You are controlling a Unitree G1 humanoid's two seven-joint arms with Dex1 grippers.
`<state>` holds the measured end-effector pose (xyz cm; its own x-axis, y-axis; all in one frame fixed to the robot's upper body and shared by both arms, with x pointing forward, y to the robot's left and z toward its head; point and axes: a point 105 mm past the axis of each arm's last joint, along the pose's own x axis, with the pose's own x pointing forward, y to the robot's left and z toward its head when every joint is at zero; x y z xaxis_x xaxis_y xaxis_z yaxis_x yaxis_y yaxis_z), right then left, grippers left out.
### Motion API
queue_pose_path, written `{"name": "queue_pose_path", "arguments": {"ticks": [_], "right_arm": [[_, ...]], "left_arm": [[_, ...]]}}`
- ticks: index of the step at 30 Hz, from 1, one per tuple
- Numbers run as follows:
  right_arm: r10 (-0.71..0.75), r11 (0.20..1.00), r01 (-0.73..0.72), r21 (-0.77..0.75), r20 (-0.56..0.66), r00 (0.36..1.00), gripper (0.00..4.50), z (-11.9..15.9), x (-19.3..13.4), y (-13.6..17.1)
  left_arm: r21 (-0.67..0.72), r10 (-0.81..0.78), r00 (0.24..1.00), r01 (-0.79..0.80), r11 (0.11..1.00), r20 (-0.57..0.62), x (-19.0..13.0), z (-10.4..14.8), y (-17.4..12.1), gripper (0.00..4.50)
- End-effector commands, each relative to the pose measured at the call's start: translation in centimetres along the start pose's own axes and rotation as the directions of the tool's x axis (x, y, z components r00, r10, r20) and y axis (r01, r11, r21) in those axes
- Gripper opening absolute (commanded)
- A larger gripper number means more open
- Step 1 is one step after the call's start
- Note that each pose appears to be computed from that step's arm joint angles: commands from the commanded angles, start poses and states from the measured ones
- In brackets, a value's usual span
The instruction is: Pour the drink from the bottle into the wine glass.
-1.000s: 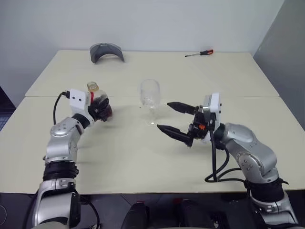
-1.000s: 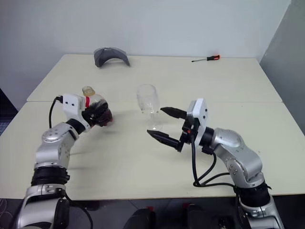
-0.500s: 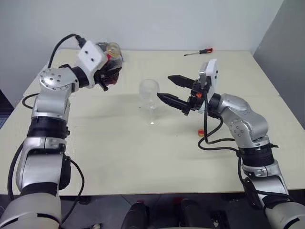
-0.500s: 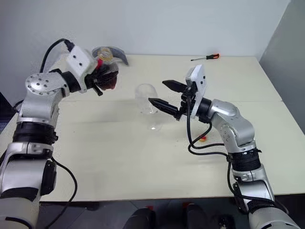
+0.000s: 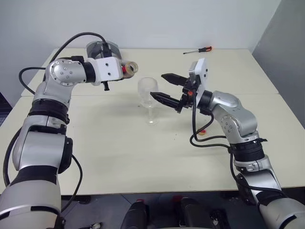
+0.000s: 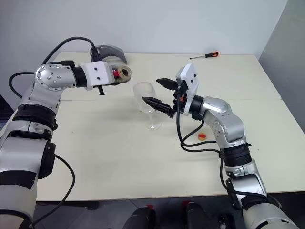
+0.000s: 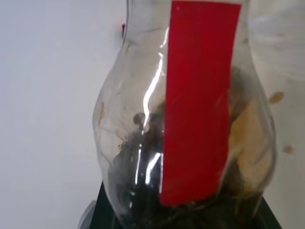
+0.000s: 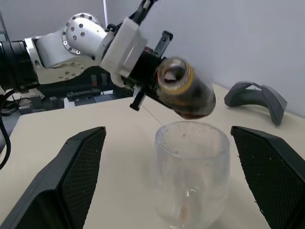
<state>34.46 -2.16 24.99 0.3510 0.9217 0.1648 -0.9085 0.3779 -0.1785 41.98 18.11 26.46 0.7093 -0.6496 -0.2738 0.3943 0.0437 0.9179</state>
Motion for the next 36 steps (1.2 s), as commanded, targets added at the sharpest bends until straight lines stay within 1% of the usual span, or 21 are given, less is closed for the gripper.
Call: {"name": "queue_pose_path", "arguments": {"ticks": [1, 11, 18, 24, 33, 36], "right_arm": [[0.006, 0.998, -0.004, -0.06, 0.034, 0.999, 4.5, 1.6, 0.3, 0.0], [0.003, 0.998, -0.001, -0.059, 0.035, 0.999, 4.5, 1.7, 0.4, 0.1], [-0.011, 0.998, 0.013, -0.064, 0.028, 1.0, 4.5, 1.5, 0.4, -0.3], [-0.02, 0.998, 0.022, -0.067, 0.026, 0.999, 4.5, 1.5, 0.4, -0.5], [-0.033, 0.997, 0.035, -0.071, 0.024, 0.999, 4.5, 1.5, 0.4, -0.7], [-0.034, 0.997, 0.035, -0.071, 0.023, 0.999, 4.5, 1.4, 0.4, -0.8]], "left_arm": [[0.116, 0.057, 0.998, -0.056, 0.992, -0.002, -1.1, 0.8, 2.4, 0.97], [0.127, 0.073, 0.997, -0.069, 0.99, -0.028, -0.3, 0.7, 2.8, 0.97], [0.173, 0.087, 0.995, -0.078, 0.982, -0.045, 1.3, 1.4, 3.1, 0.97], [0.212, 0.088, 0.995, -0.078, 0.974, -0.041, 2.1, 2.0, 3.2, 0.97], [0.278, 0.095, 0.994, -0.077, 0.957, -0.051, 2.2, 2.4, 3.9, 0.97], [0.319, 0.094, 0.994, -0.071, 0.945, -0.057, 2.1, 2.6, 4.2, 0.97]]}}
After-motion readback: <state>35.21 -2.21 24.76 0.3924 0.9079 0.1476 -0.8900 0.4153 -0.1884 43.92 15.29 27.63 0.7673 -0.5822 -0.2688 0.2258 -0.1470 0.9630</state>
